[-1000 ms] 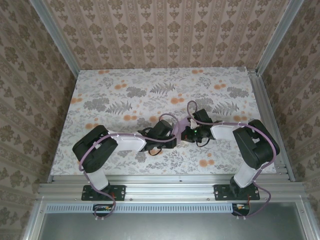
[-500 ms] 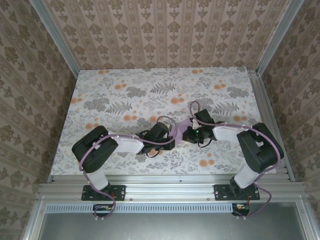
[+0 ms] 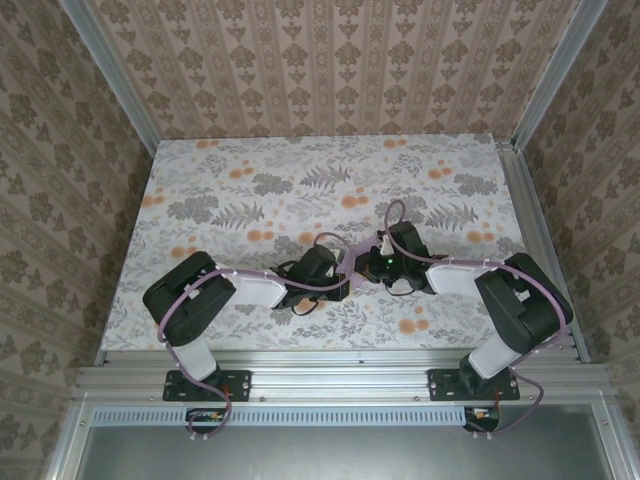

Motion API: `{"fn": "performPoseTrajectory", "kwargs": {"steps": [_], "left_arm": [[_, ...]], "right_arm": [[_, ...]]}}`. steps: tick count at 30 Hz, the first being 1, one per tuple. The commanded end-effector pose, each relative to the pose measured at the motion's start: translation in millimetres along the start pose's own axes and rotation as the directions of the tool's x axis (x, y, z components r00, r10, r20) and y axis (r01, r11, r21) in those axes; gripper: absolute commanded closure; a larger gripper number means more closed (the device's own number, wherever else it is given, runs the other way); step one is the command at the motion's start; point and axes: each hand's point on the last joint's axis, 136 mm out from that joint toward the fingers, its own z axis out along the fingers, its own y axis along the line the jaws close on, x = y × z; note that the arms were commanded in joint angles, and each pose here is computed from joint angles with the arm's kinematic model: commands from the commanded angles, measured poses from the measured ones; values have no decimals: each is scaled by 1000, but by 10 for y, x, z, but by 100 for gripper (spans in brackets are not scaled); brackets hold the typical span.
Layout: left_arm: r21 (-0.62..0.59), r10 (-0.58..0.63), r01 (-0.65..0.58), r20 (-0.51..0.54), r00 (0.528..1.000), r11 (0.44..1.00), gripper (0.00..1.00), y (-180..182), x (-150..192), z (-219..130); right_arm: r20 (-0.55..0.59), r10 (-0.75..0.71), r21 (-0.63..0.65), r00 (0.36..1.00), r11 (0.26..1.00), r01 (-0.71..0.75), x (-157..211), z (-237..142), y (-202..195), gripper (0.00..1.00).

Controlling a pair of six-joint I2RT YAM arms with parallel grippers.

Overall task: Fold a paper plane with a square sheet of paper (pick it up from the middle)
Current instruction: Fold the triangle a second time at the center of the table.

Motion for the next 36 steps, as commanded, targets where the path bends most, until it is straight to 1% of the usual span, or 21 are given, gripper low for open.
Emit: {"fn": "performPoseTrajectory", "kwargs": {"steps": [1,6,9,12,18,27,36], "left_arm": [[-98,1,-13,-125,992,995,90,310,351,-9],[-104,11,-25,-136,991,994,90,328,366,-9],[-110,26,-43,-152,988,993,90,332,381,-16],[-121,43,-63,-168,985,991,90,347,394,-27],[-141,63,-93,-205,977,986,90,403,464,-48],[-168,89,-132,-246,965,977,90,468,547,-87],[-174,84,-134,-268,960,976,90,512,624,-103]], "right_arm": [[-10,30,-45,999,999,-31,-7,107,115,90],[-43,52,-2,998,999,-52,44,251,-48,91],[-49,50,-5,998,999,-50,35,296,-56,91],[-48,42,20,998,999,-41,20,326,-104,91],[-28,44,83,999,996,-42,-31,407,-276,90],[26,4,237,1000,971,-10,-189,357,-459,92],[78,-7,242,997,970,-13,-455,325,-454,93]]}}
